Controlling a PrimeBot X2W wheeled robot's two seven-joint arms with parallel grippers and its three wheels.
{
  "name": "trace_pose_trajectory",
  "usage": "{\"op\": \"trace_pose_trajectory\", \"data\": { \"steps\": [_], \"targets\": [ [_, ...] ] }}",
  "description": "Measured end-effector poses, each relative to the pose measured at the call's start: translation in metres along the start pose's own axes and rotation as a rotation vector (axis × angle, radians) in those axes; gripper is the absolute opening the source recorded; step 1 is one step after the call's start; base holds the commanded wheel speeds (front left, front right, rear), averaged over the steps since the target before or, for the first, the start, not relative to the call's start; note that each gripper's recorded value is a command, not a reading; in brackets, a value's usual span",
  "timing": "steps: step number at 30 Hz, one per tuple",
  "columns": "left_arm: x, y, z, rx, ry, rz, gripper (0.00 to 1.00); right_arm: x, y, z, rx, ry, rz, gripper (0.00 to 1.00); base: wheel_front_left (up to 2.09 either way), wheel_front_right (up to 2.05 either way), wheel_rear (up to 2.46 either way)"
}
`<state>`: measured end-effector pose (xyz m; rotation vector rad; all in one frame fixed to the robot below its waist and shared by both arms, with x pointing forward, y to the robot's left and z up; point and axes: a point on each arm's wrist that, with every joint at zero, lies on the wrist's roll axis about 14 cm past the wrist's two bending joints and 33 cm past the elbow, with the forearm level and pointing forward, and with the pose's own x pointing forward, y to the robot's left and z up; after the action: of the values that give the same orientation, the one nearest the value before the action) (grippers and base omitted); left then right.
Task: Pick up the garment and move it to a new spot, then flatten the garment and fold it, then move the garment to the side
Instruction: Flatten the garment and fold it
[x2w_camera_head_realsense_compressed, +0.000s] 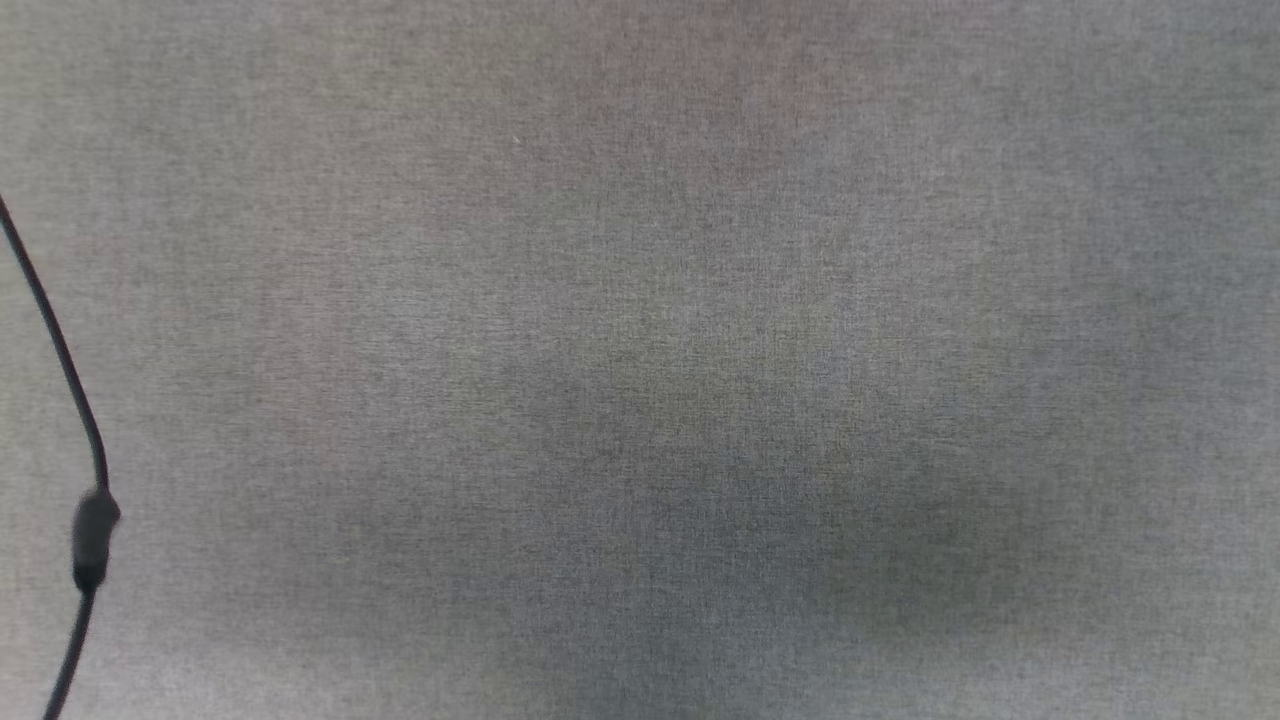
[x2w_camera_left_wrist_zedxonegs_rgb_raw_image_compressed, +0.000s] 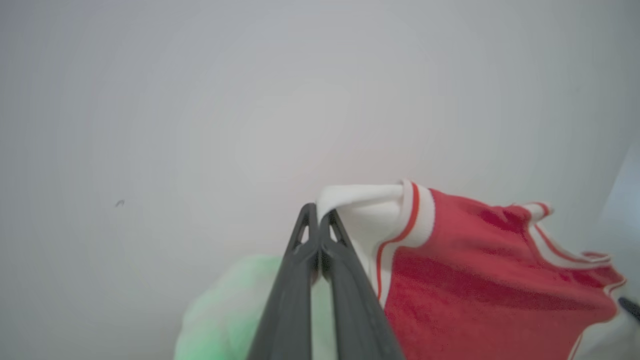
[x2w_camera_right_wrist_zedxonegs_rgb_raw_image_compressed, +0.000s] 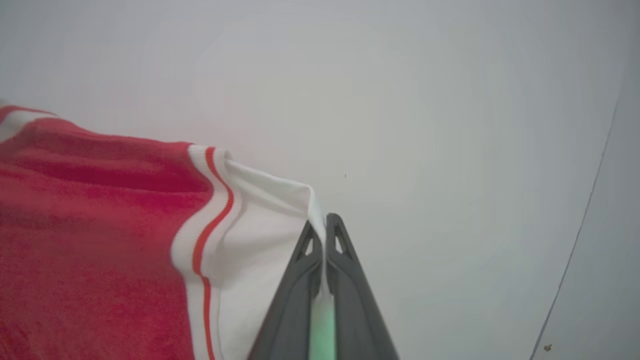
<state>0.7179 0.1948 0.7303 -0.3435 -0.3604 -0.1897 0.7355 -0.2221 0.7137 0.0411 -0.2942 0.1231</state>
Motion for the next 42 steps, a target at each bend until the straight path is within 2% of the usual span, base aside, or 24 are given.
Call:
{"op": "trace_pose_trajectory", "data": {
  "steps": [2,3,8,11,16,19,23,29,36,42],
  "targets": [
    [0.005,-0.009,0.031,-0.074,-0.084,-0.01,0.0,0.002,0.0,0.012,0.008,-0.026,-0.012,0.0,0.0,0.0,0.0],
    [0.004,-0.013,0.028,-0.095,-0.081,-0.016,0.0,0.001,0.001,0.013,0.006,-0.022,-0.014,0.0,0.0,0.0,0.0],
    [-0.028,-0.006,-0.033,-0.099,0.087,0.016,0.0,-0.017,0.006,-0.015,-0.022,0.09,-0.005,0.0,0.0,0.0,0.0],
    [-0.049,-0.012,-0.054,-0.146,0.155,-0.008,0.0,-0.035,0.014,-0.045,0.004,0.185,0.024,0.0,0.0,0.0,0.0],
    [-0.107,0.0,-0.101,-0.231,0.294,0.009,0.0,-0.075,0.012,-0.088,0.051,0.316,0.052,0.0,0.0,0.0,0.0],
    [-0.148,-0.001,-0.126,-0.267,0.388,-0.001,0.0,-0.11,0.015,-0.116,0.075,0.416,0.088,0.0,0.0,0.0,0.0],
    [-0.204,-0.015,-0.147,-0.358,0.486,-0.019,0.0,-0.159,0.02,-0.139,0.168,0.527,0.123,0.0,0.0,0.0,0.0],
    [-0.288,-0.027,-0.161,-0.385,0.614,-0.04,0.0,-0.244,0.02,-0.158,0.252,0.697,0.16,0.0,0.0,0.0,0.0],
    [-0.364,-0.036,-0.166,-0.428,0.727,-0.035,0.0,-0.348,0.025,-0.17,0.378,0.941,0.185,0.0,0.0,0.0,0.0],
    [-0.408,-0.032,-0.163,-0.444,0.8,-0.016,0.0,-0.4,0.027,-0.165,0.436,1.043,0.199,0.0,0.0,0.0,0.0]
  ]
}}
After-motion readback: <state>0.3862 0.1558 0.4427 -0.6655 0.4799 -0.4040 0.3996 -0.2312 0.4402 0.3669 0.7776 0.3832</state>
